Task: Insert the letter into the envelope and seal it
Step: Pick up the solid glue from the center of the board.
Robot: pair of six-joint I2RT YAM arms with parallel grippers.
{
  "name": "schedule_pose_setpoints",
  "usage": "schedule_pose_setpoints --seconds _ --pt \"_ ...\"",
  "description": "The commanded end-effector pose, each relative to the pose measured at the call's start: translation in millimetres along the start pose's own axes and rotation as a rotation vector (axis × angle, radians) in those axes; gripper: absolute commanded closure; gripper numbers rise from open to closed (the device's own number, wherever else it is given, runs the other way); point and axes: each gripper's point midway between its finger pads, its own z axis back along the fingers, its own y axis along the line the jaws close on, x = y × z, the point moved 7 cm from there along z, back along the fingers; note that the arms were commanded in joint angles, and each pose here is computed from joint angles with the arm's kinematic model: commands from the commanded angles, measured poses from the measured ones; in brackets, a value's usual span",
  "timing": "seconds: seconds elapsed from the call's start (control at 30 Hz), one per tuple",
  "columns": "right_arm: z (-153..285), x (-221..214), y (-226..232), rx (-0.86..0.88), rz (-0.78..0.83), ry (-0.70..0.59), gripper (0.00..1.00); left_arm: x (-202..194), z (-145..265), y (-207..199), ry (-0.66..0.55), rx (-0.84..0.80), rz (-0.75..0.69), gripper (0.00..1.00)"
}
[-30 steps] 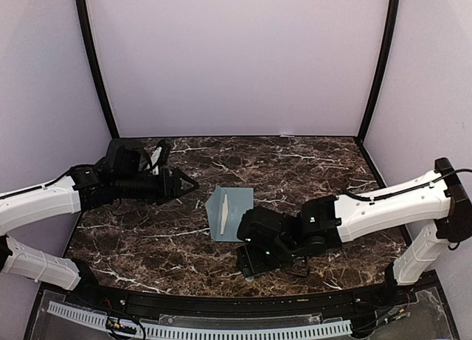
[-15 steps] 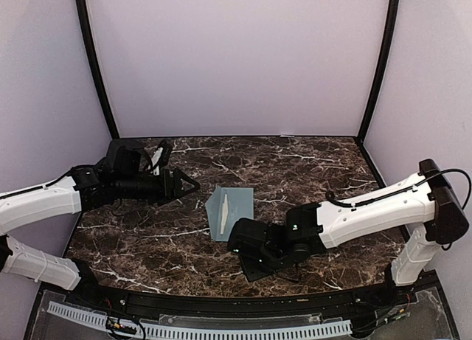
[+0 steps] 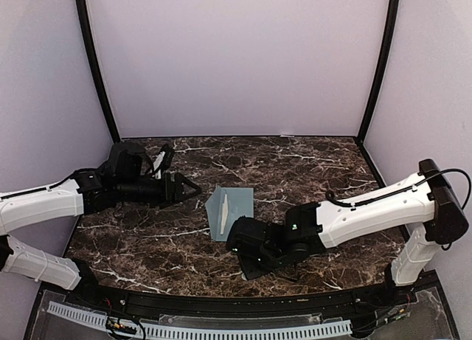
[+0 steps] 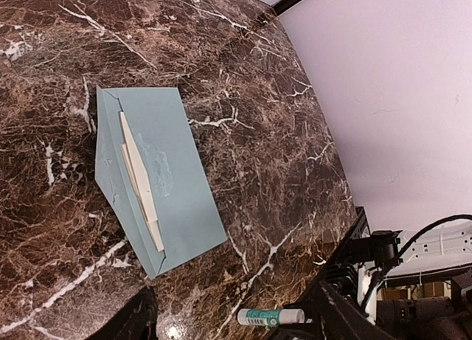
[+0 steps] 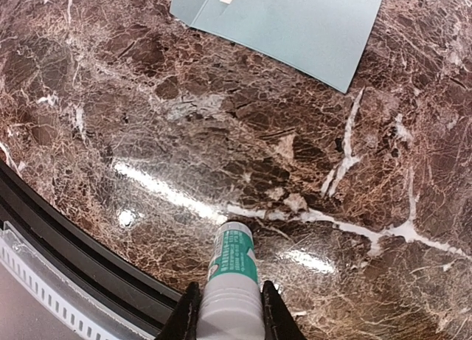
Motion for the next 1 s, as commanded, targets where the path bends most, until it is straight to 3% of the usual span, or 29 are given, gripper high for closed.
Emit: schedule_pose_setpoints --seconds 0.0,0.23,0.47,0.73,0.97 --pt "20 19 3 0.085 -0.036 -0.09 0.88 -3 7 -13 -0.012 -0.135 -0.098 0.3" --pt "56 63 -20 0.35 -0.115 -0.197 0.88 -22 14 -51 0.085 -0.441 -0.35 0.31" --pt "84 104 -23 0.627 -0.024 -0.249 0.87 -39 12 -72 0.122 -0.482 -0.474 0.32" --pt "108 122 -16 0.849 0.084 -0.24 0.87 -46 0 -86 0.157 -0.492 -0.533 0.33" --pt "120 128 -16 0.927 0.112 -0.239 0.86 -56 -11 -100 0.209 -0.566 -0.544 0.39"
